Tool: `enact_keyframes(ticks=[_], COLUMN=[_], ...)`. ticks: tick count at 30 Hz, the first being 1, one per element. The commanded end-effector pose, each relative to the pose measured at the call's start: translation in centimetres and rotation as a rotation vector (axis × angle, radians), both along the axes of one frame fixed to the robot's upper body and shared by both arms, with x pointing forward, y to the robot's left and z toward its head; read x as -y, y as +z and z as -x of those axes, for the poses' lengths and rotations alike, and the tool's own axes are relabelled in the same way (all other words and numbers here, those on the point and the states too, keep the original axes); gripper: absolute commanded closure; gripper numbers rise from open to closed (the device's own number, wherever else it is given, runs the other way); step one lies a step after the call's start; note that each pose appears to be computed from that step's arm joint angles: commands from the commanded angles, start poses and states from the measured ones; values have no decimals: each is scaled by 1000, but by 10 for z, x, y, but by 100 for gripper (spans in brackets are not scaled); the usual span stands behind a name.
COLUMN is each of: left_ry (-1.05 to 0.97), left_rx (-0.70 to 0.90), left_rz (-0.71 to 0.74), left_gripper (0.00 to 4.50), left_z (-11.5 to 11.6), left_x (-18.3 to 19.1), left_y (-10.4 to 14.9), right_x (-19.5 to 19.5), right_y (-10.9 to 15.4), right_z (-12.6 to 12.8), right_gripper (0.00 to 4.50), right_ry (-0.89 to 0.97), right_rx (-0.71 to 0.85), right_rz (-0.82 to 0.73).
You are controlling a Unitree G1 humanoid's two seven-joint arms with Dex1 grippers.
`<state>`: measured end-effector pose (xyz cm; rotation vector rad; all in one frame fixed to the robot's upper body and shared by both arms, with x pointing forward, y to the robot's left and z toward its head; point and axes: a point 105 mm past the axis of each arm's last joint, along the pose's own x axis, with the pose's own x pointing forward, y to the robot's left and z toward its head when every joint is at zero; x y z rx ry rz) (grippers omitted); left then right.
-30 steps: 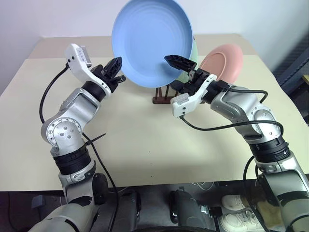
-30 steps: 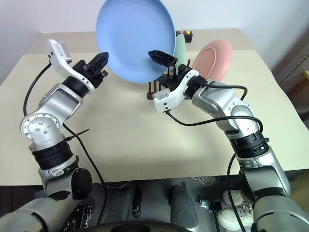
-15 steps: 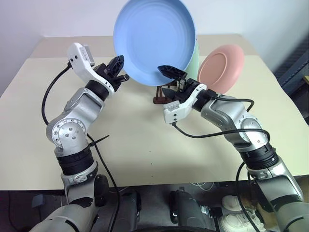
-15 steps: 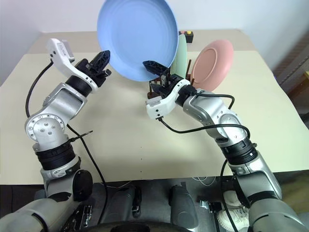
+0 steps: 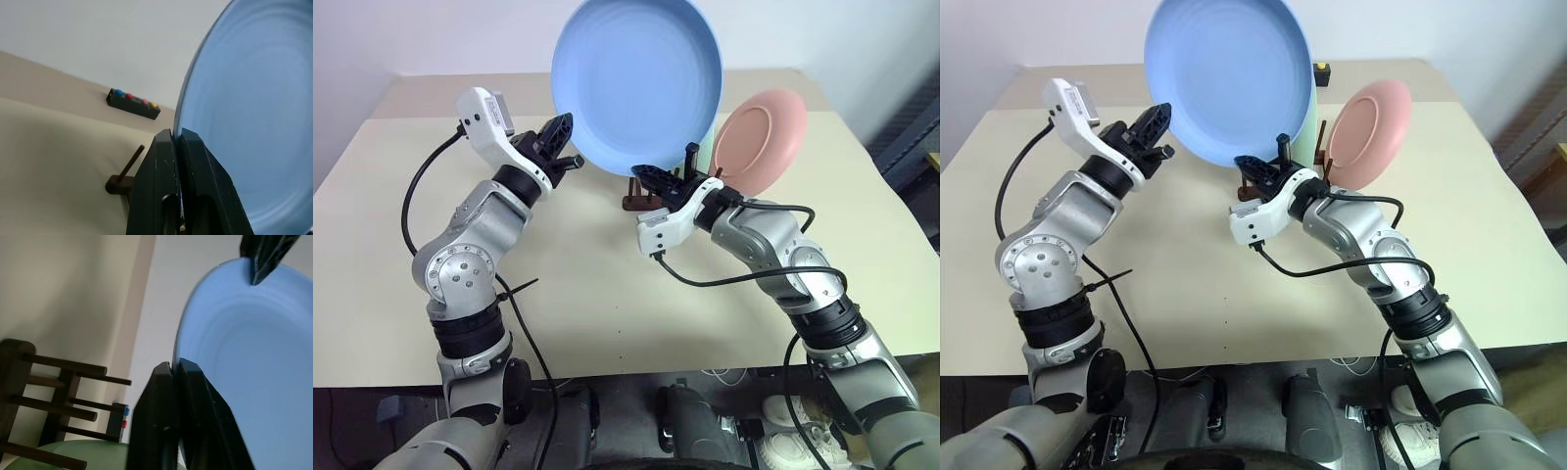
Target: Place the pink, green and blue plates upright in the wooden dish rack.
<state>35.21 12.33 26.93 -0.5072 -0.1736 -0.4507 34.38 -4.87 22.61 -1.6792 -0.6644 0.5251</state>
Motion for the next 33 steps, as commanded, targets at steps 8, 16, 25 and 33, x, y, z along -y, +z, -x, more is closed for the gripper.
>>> enact_keyframes(ticks=[8,16,25,33], left_ry=[-22,-34,-94,-275], left_rx=[57,93,242,202], left_rz=[31,37,-142,-299], left_gripper=[421,62,7,7], left_z=[9,9,16,26], left_x=[-1,-8,-38,-51], left_y=[13,21,23,-9], right_x=[6,7,30,37], right_y=[19,22,57,90], right_z=[0,0,-10,-12], right_gripper=[449,450,450,450], right_ry=[-19,-17,-70,-22], right_rx=[60,61,157,137], right_rz=[-32,-52,-163,-383])
